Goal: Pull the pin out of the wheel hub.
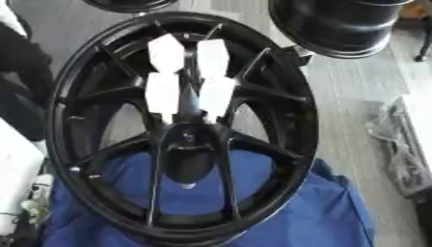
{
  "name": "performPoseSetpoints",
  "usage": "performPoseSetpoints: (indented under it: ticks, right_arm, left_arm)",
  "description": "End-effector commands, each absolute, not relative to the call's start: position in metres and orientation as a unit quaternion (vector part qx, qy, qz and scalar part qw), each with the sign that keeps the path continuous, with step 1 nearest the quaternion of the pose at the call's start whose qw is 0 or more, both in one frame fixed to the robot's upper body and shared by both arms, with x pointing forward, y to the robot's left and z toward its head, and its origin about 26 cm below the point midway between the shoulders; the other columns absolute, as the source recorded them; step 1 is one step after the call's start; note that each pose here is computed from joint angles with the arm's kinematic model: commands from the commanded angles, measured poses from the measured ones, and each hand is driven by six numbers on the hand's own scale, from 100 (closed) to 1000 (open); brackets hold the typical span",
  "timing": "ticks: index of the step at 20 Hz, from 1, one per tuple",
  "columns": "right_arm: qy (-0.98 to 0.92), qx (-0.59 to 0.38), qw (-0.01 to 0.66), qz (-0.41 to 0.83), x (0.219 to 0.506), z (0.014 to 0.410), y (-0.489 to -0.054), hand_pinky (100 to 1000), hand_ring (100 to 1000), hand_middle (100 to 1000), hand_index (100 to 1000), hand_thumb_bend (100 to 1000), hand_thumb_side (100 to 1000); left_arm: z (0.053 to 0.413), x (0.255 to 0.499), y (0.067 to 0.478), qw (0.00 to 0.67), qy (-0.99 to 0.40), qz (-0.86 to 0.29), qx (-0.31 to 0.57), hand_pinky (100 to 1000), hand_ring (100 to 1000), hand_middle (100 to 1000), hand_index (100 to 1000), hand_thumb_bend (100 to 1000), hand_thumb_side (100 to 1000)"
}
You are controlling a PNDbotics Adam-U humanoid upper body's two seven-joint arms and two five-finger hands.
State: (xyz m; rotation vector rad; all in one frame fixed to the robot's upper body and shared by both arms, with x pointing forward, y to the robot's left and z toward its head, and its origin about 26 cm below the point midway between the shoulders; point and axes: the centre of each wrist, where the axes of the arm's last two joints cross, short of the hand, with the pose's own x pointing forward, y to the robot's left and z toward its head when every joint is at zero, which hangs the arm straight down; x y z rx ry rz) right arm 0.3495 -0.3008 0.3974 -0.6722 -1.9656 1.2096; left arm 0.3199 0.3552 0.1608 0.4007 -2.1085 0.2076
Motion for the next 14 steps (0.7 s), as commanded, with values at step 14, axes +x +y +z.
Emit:
performPoseSetpoints:
  ticks: [14]
  right_arm:
    - [-0.727, -0.249, 0.331, 0.548, 0.308, 0.406, -0.285, 812, 715, 717, 858, 604, 428]
  left_arm:
    - [0.174, 0.32, 0.357, 0.461, -0.869, 0.062, 0.167, 725, 789, 748, 720, 322, 770]
